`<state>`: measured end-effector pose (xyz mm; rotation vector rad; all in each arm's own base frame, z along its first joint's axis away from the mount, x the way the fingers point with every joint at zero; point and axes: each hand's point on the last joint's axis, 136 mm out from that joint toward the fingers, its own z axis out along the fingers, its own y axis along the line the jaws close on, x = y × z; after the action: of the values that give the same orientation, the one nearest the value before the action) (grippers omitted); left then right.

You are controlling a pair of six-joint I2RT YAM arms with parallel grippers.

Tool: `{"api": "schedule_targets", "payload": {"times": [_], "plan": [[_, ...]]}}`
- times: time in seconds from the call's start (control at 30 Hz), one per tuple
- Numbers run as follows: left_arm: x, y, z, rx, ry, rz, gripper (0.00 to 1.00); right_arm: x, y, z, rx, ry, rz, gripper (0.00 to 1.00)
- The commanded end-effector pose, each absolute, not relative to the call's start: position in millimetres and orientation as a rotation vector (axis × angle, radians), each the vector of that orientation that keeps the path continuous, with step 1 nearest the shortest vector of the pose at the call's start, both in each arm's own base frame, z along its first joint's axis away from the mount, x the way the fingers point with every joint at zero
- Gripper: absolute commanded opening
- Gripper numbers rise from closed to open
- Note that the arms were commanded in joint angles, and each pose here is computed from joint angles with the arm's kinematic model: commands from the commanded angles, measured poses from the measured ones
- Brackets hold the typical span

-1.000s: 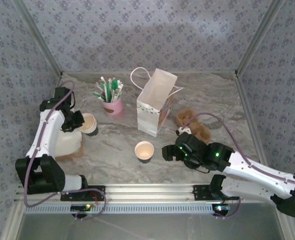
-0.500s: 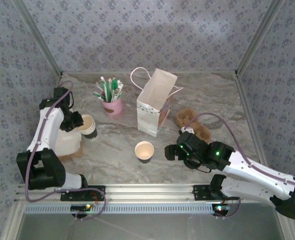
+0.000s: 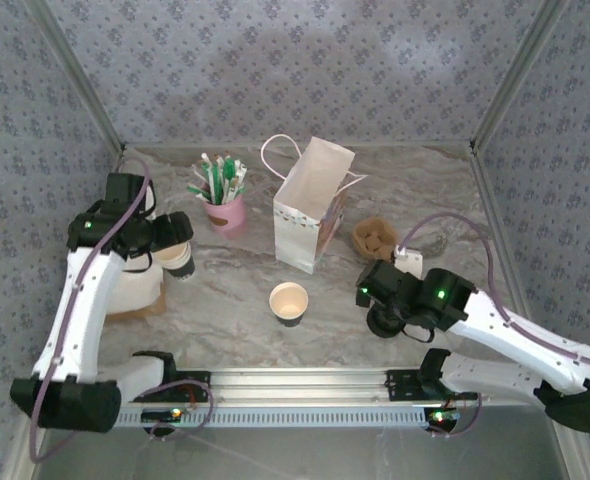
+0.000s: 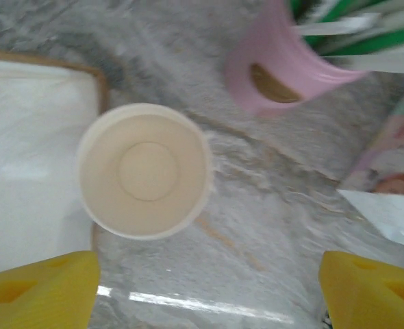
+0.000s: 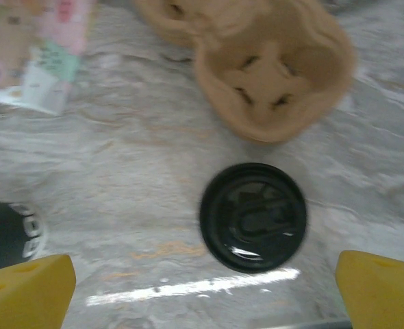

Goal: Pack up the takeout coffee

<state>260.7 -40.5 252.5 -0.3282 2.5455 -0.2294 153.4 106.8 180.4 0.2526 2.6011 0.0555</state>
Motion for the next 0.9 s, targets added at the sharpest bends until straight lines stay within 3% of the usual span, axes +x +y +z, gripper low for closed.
{"api": "schedule_targets", "payload": {"times": [0.0, 0.13, 0.4, 0.87], "plan": [[239.2, -62.2, 262.6, -0.266, 2.554, -0.284, 0.90, 136.9, 66.9, 173.7, 0.380, 2.609, -0.133, 1.00], [221.0, -99.1, 266.4, -0.113, 2.525, -0.352, 0.99, 131.4, 73.0, 156.1, 0.392, 2.638, -0.021, 1.00], [193.1, -171.7, 244.9, 0.163, 2.506, -0.473, 0.99, 130.9, 82.1, 123.2, 0.403, 2.706, 0.038, 1.00], [175.1, -202.6, 221.2, 0.303, 2.491, -0.509, 0.99, 140.0, 89.0, 83.2, 0.369, 2.754, 0.089, 0.96]]}}
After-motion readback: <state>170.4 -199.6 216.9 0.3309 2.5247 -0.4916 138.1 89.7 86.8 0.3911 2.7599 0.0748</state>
